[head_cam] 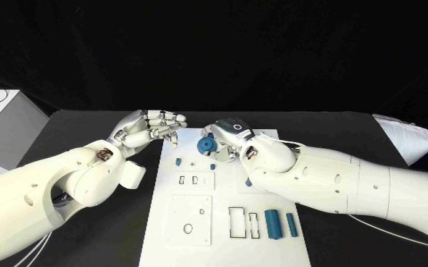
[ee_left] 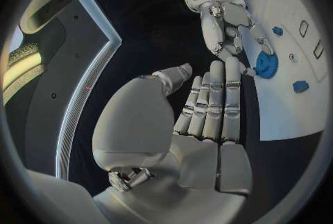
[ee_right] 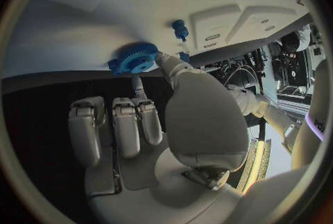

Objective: Assemble the parts on the task board

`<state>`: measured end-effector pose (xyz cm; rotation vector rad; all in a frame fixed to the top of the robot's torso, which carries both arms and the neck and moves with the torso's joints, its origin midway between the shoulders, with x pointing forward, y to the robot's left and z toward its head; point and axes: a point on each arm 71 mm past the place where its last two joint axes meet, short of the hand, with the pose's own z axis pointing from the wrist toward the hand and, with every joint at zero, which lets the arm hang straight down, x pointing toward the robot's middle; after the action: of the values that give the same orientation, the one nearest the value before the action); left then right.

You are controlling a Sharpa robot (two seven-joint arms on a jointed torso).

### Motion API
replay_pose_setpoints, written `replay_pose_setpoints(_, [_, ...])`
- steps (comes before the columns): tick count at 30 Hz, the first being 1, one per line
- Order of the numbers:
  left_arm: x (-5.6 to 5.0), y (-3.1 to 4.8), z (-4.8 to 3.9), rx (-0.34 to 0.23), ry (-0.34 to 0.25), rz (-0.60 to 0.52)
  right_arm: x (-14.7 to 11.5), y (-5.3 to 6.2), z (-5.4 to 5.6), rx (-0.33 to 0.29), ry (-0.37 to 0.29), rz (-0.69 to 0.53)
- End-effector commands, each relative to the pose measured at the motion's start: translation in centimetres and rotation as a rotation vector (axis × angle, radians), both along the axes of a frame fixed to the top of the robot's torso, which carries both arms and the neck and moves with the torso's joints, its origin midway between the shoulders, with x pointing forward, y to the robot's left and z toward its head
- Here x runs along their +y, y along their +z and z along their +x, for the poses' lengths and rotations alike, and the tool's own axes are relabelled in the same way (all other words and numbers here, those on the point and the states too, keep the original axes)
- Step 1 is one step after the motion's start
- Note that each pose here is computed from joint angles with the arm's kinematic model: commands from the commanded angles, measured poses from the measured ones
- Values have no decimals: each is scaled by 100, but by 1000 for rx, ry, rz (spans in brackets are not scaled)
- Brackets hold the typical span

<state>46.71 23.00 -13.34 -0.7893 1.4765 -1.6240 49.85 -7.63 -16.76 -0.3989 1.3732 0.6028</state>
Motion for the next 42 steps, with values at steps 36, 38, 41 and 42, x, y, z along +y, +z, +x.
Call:
replay_pose_setpoints(36, [3, 5, -5, 9, -11, -17, -244, -91, 41, 108, -20, -8])
replay_pose_setpoints(38, [5, 5, -5, 9, -9, -16, -245, -100, 38, 117, -14, -14])
replay_pose_setpoints(41, [8, 5, -4, 10, -4, -14, -239, -114, 31, 140, -4, -17])
replay_pose_setpoints(42, [8, 5, -5, 9, -4, -14, -236, -117, 27, 147, -1, -17])
